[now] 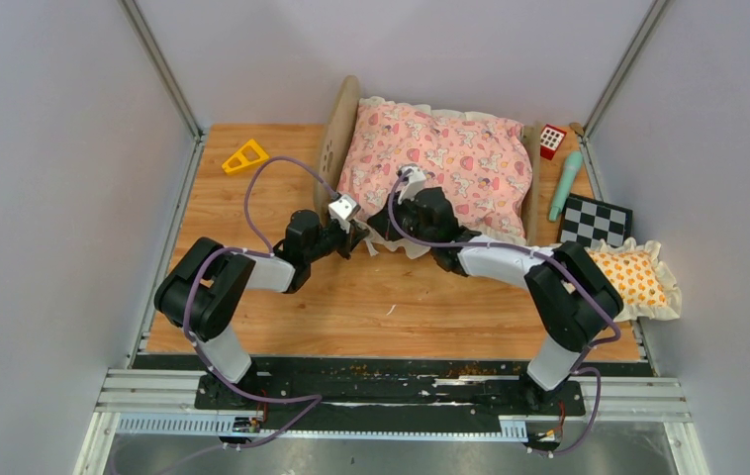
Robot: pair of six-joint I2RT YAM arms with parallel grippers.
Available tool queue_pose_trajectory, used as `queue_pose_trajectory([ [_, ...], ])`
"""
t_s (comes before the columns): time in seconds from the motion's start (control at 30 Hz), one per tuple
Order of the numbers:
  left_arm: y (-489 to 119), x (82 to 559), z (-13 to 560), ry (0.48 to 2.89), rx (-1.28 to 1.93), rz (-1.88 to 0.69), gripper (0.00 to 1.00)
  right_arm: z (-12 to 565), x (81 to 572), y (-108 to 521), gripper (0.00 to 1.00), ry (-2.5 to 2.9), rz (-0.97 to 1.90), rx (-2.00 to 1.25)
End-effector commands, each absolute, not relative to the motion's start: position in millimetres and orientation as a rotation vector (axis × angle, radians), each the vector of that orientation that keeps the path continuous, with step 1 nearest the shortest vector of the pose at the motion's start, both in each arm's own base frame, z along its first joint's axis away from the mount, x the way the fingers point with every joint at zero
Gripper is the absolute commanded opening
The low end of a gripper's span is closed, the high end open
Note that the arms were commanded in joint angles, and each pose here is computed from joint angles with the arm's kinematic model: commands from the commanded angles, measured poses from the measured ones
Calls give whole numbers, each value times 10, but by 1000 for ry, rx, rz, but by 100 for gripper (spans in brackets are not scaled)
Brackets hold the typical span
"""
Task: Set up the pet bed
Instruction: Tie the ropes to the bed frame.
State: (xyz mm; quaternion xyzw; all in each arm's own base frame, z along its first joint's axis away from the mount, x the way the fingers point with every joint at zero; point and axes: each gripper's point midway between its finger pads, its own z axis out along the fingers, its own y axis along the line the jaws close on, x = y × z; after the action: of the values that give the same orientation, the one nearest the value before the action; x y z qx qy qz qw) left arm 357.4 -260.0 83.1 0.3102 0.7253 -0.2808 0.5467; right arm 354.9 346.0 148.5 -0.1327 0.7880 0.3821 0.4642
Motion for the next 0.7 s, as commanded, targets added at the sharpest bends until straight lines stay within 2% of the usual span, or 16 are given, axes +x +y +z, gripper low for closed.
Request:
queue_pose_trajectory([
  [0.0,-2650,3627,990,1654,725,-676,0,1581,3641,3572,0,1917,952,-352],
  [0.33,-2651,3606,993,1646,740,-677,0,1482,3807,3507,0,1950,847,-311],
  [0.67,-2653,3611,1026,1639,739,-675,0,1448,3657,3635,0,1965,920,-453],
])
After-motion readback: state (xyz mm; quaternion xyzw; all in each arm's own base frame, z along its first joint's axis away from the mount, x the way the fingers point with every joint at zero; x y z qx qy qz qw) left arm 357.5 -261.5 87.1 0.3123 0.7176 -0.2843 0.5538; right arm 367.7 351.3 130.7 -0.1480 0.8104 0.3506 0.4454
